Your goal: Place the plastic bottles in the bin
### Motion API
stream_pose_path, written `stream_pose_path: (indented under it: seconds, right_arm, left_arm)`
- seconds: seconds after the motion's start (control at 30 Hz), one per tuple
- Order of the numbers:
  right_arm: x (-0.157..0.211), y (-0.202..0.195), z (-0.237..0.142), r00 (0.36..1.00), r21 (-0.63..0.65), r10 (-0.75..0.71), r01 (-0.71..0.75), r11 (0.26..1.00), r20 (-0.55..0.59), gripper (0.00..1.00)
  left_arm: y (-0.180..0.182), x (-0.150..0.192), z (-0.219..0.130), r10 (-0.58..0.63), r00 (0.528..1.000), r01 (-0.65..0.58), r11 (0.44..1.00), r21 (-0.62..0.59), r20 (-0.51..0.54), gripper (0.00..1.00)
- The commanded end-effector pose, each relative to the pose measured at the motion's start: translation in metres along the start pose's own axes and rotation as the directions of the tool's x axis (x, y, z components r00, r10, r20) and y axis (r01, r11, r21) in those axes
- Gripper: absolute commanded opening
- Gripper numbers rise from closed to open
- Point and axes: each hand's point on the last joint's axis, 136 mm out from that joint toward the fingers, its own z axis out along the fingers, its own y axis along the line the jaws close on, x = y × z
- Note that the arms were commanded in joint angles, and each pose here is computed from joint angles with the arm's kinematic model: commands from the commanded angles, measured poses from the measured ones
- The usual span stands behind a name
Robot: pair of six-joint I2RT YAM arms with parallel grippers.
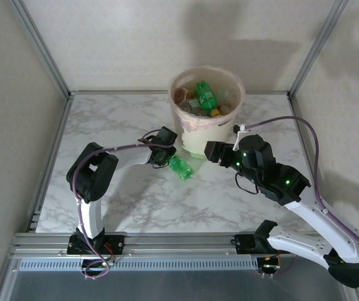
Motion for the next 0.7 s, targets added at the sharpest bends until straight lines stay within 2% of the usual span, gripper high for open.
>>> stream_pose_path:
  seconds: [0.0,0.23,0.4,0.67]
  right_arm:
    - [0.005,-0.002,-0.002,1.0,-0.002,0.021,-0.021,1.0,0.005,0.71]
    - [0.022,-0.007,0.001,0.999,-0.015,0.032,-0.033,0.999,-0.032,0.71]
    - [0.027,-0.007,0.005,0.998,-0.013,0.028,-0.028,1.0,-0.052,0.71]
    - [0.004,-0.008,-0.014,0.998,0.003,0.047,-0.047,0.999,0.03,0.71]
  left_arm:
    - [0.004,-0.007,-0.017,0.045,0.999,-0.045,0.999,-0.02,0.018,0.34]
    - [-0.012,-0.009,-0.063,0.096,0.994,-0.1,0.991,0.088,0.047,0.3]
    - [-0.014,-0.013,-0.095,0.134,0.988,-0.142,0.982,0.123,0.073,0.23]
    - [-0.014,-0.028,-0.156,0.205,0.967,-0.229,0.959,0.168,0.152,0.2]
